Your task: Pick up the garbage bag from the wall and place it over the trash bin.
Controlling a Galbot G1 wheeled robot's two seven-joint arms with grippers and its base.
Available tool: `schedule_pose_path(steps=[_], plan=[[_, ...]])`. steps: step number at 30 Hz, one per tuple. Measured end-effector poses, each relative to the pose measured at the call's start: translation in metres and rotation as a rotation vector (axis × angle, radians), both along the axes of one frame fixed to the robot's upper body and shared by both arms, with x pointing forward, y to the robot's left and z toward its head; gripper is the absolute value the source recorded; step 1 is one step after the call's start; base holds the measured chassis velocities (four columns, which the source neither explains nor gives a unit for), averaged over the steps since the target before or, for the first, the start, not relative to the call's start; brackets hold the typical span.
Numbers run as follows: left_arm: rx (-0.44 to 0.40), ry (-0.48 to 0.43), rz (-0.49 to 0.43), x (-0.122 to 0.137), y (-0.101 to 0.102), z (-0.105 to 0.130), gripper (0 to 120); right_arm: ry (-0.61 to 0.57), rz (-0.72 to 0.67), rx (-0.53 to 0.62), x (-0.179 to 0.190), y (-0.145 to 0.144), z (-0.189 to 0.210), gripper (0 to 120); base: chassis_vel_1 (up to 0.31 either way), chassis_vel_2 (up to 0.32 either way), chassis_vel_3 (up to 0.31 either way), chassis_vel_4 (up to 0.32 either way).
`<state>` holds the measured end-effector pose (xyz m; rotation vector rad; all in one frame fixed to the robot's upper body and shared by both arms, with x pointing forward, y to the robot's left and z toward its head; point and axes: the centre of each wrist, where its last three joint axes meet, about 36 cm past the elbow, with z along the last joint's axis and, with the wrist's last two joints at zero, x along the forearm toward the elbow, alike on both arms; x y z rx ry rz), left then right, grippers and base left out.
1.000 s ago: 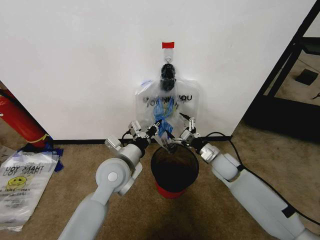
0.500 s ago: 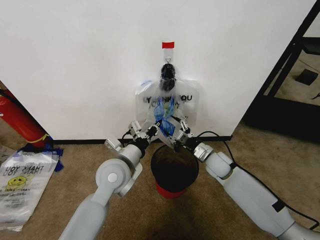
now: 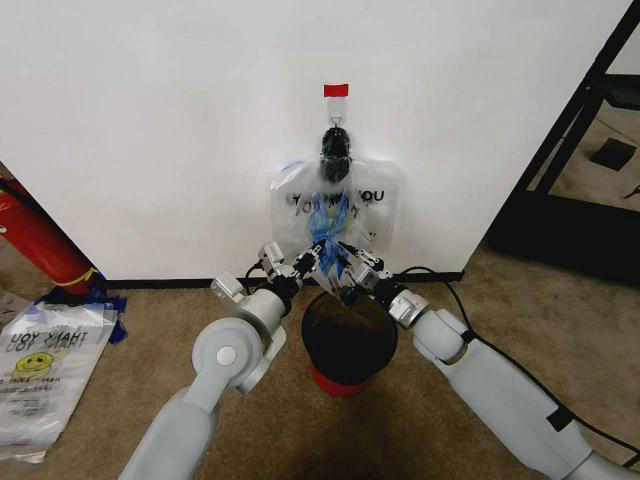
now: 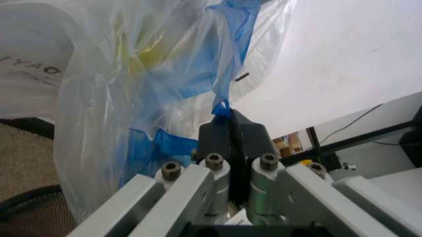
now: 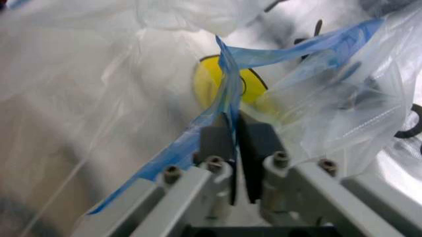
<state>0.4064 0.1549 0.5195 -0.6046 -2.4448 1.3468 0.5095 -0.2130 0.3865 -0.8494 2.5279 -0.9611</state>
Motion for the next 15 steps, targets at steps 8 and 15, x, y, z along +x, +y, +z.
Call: schedule_pose_path(steps=[8,15], plan=[[0.010,-0.014,0.002,-0.005,0.006,0.004,0,0.033,-0.028,0.117,-0.011,0.006,0.006,0,0.000,0.000,0.000,0.000],[0.026,-0.049,0.026,-0.025,0.024,0.017,0,0.134,-0.007,0.408,-0.064,-0.006,0.056,0,0.000,0.000,0.000,0.000]])
